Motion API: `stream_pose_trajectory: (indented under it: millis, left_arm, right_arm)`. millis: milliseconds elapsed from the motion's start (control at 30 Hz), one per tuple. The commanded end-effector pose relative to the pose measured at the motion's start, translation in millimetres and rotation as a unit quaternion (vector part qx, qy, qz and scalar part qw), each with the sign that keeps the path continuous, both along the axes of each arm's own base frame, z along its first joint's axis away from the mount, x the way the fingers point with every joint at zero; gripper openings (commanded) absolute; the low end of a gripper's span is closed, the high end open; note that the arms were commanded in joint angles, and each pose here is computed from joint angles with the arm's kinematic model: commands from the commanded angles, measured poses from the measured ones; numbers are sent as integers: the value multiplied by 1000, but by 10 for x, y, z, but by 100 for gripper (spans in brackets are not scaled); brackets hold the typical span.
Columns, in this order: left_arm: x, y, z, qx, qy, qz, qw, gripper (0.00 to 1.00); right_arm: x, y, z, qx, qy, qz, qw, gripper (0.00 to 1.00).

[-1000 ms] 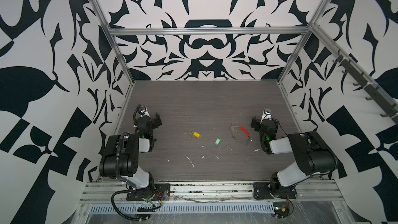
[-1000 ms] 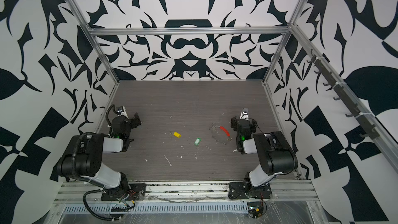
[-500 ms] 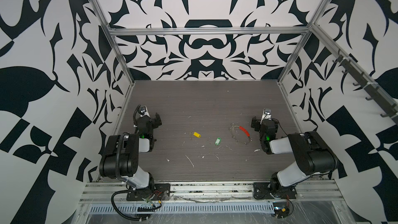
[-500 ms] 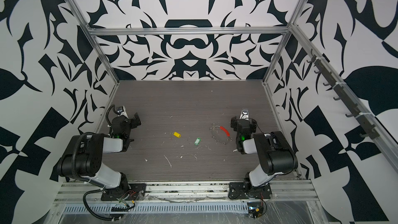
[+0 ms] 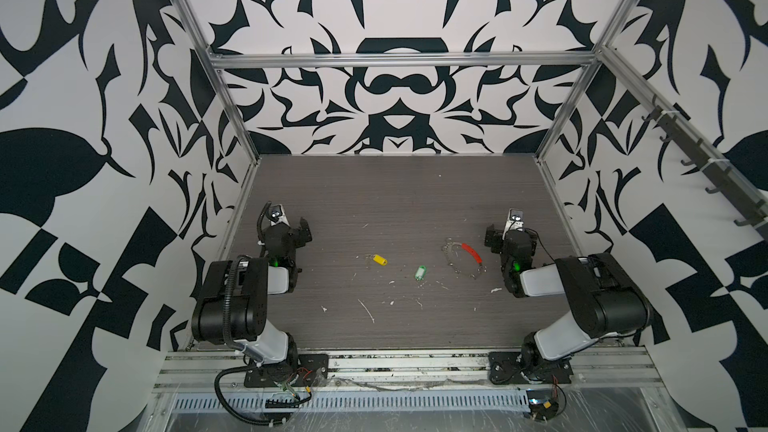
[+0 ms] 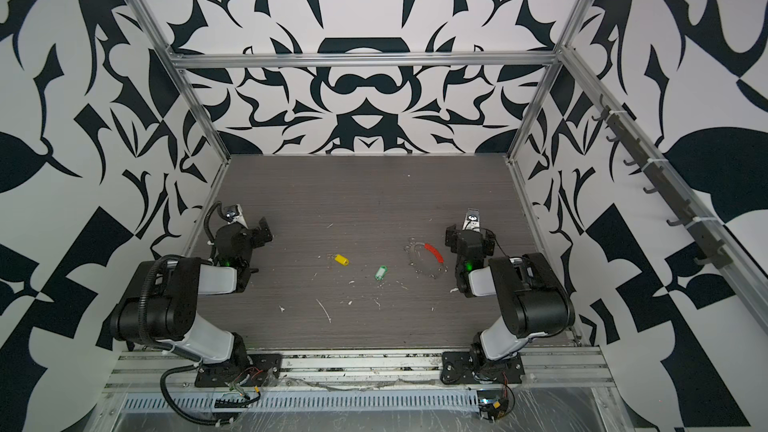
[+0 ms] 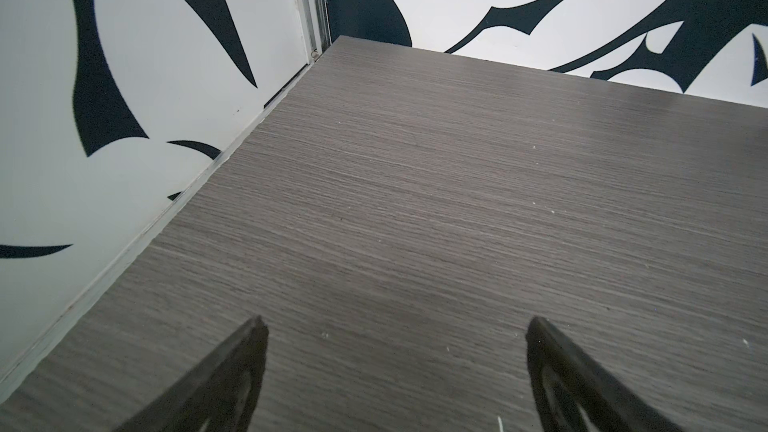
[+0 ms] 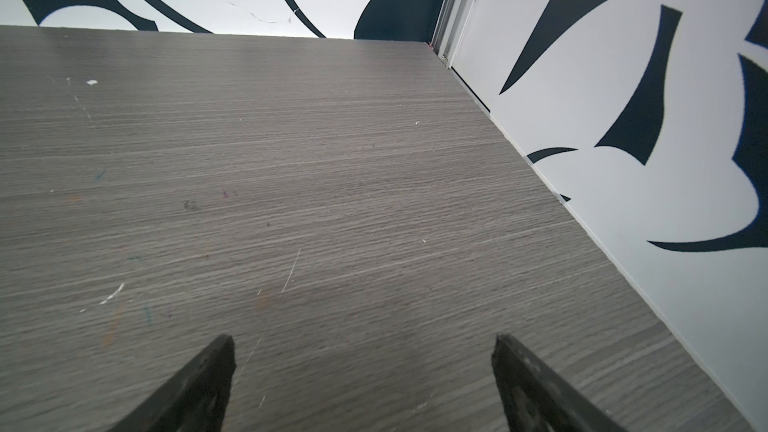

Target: Remove the keys from the keyring

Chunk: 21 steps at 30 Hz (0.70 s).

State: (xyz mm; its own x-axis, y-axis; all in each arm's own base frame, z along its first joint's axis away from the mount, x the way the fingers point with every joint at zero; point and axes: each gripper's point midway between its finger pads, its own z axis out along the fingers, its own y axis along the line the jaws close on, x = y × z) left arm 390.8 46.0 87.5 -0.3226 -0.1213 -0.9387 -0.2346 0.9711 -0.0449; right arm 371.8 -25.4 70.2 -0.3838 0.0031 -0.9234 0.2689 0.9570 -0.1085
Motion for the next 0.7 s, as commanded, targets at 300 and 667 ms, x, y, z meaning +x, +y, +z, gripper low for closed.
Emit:
stream_pose_trajectory:
  millis: [300,667]
  left_arm:
    - [-15,-429,667,48,-9,-61,997,99]
    - [4,-220,139,41,-19,-34,998,99]
  right_arm:
    - [50,1,148,6,-27,-4,1000,100]
    - [50,-2,151,6,-27,-4,1000,99]
